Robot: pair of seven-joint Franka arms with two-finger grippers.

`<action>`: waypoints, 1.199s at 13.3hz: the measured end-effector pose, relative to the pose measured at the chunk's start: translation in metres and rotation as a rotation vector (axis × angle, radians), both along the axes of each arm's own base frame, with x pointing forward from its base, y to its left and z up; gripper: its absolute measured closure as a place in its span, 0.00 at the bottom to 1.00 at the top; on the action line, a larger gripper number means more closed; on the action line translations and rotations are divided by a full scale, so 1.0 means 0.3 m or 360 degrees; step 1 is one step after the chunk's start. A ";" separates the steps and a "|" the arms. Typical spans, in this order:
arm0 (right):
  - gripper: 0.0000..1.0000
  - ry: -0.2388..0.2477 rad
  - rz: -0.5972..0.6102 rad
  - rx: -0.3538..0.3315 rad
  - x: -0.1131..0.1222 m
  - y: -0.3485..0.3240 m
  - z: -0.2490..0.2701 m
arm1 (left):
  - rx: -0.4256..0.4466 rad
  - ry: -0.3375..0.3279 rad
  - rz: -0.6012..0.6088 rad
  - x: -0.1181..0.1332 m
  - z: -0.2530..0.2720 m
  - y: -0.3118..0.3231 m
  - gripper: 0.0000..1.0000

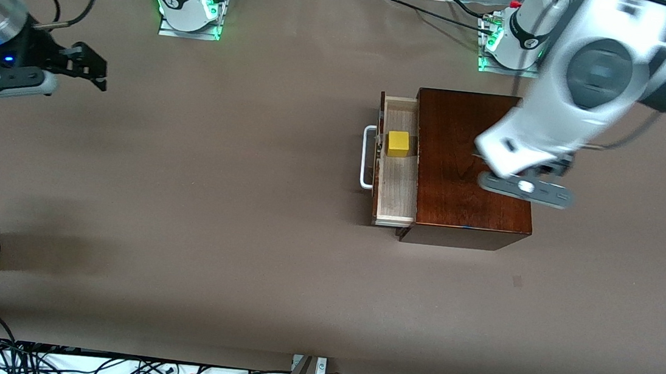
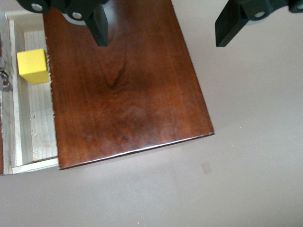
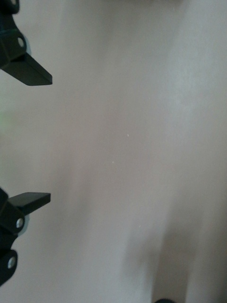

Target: Open drawer, take yellow block, close drawer

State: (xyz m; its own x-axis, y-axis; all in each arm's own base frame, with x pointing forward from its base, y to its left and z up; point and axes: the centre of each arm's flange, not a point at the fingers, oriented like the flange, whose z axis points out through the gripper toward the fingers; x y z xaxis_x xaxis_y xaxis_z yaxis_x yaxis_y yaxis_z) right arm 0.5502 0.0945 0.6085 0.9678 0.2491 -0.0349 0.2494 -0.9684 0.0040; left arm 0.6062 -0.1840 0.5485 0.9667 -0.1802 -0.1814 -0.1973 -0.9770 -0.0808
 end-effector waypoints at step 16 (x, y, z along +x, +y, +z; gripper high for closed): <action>0.00 -0.0050 0.1476 0.0241 -0.500 1.586 -0.529 | -0.0170 -0.0221 0.0145 -0.171 0.065 0.462 0.00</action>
State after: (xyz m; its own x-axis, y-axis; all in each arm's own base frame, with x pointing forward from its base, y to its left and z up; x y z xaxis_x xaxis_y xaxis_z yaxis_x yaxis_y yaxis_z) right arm 0.4002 0.5703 0.4500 0.3809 0.9208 0.0840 0.9234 -0.3741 -0.0859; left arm 0.5548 -0.0453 0.5682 0.9944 -0.1018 -0.0296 -0.1018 -0.9948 0.0038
